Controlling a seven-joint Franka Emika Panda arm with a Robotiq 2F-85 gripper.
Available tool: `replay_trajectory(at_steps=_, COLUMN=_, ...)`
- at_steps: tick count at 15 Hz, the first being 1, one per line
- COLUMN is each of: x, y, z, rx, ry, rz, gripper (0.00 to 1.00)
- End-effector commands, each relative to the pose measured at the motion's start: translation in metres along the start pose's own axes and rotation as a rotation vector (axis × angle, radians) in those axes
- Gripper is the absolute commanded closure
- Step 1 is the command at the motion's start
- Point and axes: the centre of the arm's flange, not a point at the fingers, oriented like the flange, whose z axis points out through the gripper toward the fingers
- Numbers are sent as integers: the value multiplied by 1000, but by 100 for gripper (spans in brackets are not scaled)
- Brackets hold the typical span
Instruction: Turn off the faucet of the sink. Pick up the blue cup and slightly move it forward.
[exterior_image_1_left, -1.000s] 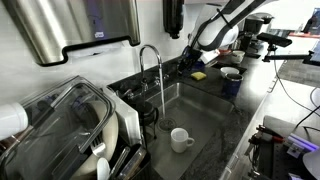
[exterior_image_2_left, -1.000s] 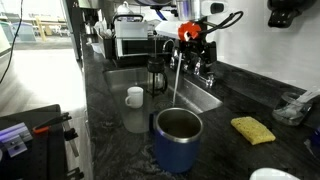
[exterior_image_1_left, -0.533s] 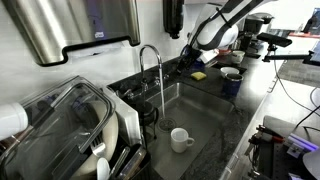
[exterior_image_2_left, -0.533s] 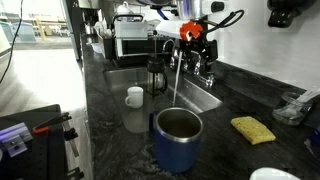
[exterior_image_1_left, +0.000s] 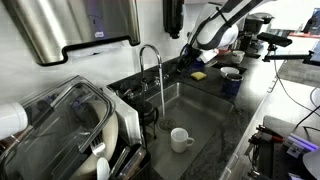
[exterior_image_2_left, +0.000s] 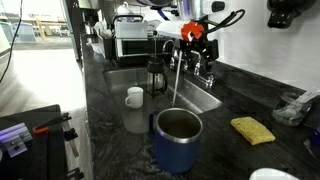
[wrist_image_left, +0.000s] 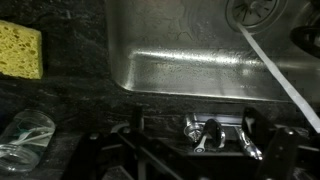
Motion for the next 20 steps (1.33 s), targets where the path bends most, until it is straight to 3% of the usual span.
replay_trajectory(at_steps=1, x=0, y=0, z=0, rx=0, ry=0, rz=0, gripper=0)
replay_trajectory(at_steps=5, x=0, y=0, z=0, rx=0, ry=0, rz=0, gripper=0)
replay_trajectory(at_steps=13, x=83, y=-11, z=23, rx=73, ry=77, rz=52, gripper=0)
replay_trajectory(at_steps=16, x=103, y=2, z=29, rx=65, ry=44, rz=53, gripper=0)
replay_trajectory(at_steps=20, x=110, y=11, z=33, rx=115, ry=-58, rz=55, gripper=0)
